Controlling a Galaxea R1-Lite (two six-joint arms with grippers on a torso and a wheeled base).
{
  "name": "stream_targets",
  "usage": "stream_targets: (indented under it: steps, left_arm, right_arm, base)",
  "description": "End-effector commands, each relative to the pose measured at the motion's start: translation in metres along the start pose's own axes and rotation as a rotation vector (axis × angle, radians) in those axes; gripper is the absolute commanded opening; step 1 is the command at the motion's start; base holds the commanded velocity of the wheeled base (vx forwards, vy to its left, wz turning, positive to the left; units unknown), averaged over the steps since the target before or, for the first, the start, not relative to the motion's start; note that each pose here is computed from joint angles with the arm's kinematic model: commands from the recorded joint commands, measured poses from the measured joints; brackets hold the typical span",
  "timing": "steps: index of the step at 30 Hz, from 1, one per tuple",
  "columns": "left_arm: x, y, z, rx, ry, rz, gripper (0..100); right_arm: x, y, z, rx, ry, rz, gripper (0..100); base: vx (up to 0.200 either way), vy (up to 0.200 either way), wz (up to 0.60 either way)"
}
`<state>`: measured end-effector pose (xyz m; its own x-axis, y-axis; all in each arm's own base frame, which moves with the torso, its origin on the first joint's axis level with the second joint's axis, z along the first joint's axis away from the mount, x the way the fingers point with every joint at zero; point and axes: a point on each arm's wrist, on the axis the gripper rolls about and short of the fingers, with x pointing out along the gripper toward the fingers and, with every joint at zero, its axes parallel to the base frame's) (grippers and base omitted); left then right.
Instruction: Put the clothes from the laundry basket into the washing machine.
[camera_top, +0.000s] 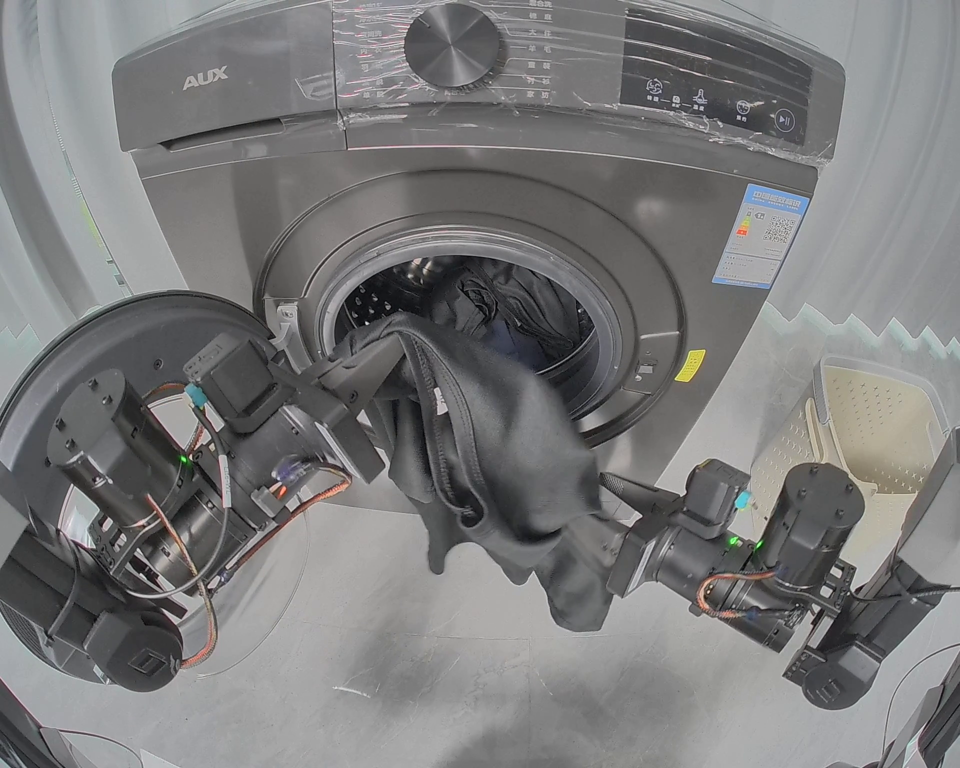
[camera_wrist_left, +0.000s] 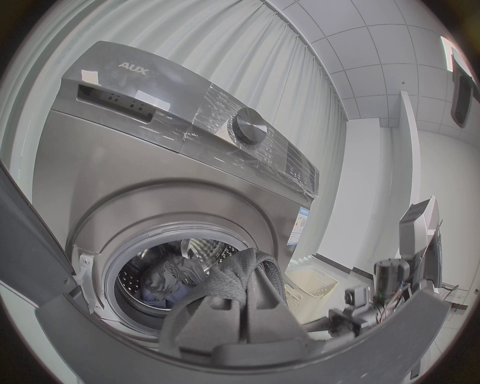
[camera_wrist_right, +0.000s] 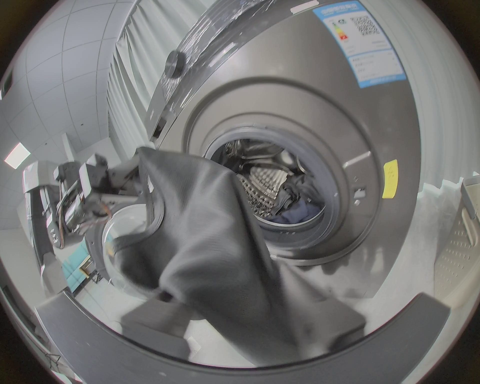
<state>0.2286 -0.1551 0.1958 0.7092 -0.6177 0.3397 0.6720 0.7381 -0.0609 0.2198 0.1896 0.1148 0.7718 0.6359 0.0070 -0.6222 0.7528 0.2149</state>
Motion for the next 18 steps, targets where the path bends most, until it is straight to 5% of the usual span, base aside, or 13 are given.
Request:
stream_targets:
  steps: [1, 6, 18]
  left_arm:
    - [0.003, 0.002, 0.006, 0.004, -0.029, 0.009, 0]
    - [0.003, 0.0, 0.01, 0.006, -0.042, 0.002, 0]
    - [0.0, -0.004, 0.019, 0.003, -0.07, -0.013, 0]
  right_arm:
    - [0.003, 0.002, -0.033, -0.018, 0.129, 0.029, 100]
    - [0.017, 0.0, -0.051, -0.058, 0.176, 0.072, 100]
    - [0.084, -0.009, -0.064, -0.073, 0.07, 0.071, 100]
  base:
    - [0.0, 0.0, 0.0]
    - [0.0, 0.0, 0.0]
    - [0.0, 0.0, 0.0]
